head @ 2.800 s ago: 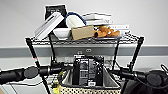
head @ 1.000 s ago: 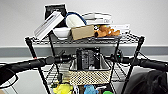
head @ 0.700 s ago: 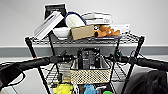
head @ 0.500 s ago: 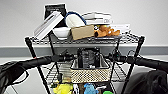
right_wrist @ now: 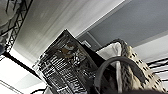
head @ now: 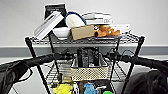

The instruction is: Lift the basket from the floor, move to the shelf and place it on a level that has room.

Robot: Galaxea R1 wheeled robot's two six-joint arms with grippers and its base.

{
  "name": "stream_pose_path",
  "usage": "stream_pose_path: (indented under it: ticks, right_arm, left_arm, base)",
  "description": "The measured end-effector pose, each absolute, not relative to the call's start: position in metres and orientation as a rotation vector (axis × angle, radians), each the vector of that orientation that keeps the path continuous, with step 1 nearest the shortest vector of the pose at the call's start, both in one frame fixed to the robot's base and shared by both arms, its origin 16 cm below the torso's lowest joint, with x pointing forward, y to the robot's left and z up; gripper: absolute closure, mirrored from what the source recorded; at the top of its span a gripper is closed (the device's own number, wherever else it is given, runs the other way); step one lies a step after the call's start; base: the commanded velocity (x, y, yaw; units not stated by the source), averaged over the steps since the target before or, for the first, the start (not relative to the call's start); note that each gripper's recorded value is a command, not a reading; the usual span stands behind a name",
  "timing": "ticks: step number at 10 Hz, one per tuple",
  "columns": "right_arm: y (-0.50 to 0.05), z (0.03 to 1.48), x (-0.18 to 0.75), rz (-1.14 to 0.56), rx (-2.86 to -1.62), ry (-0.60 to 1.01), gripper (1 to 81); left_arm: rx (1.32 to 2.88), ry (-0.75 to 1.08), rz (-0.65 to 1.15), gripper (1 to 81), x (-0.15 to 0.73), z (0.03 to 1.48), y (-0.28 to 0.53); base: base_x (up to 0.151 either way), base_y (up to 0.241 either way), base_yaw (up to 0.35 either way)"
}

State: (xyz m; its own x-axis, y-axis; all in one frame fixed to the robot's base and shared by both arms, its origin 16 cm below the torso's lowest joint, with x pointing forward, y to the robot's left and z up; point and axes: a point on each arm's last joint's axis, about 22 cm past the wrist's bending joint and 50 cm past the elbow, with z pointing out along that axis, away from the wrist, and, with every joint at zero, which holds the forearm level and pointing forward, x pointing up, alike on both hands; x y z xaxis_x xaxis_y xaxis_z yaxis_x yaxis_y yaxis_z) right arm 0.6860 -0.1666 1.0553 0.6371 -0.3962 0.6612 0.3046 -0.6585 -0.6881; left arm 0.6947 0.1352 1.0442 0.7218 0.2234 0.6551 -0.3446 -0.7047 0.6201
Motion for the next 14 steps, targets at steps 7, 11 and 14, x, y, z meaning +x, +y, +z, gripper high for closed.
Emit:
stream_pose_path:
  ticks: [7, 11, 14]
  right_arm:
    - [-0.162, 1.051, 0.677, -1.064, -2.014, 0.051, 1.0]
    - [-0.171, 1.052, 0.665, -1.047, -2.014, 0.048, 1.0]
    - [-0.190, 1.054, 0.635, -1.020, -2.004, 0.039, 1.0]
  left_arm:
    - [2.170, -0.127, 0.936, 1.0, 0.688, 1.047, 0.137]
    - [2.168, -0.127, 0.931, 1.0, 0.681, 1.048, 0.147]
    - [2.149, -0.159, 0.917, 1.0, 0.655, 1.055, 0.160]
  base:
    - [0.000, 0.000, 0.000]
    - [0.000, 0.000, 0.000]
    - [0.000, 0.000, 0.000]
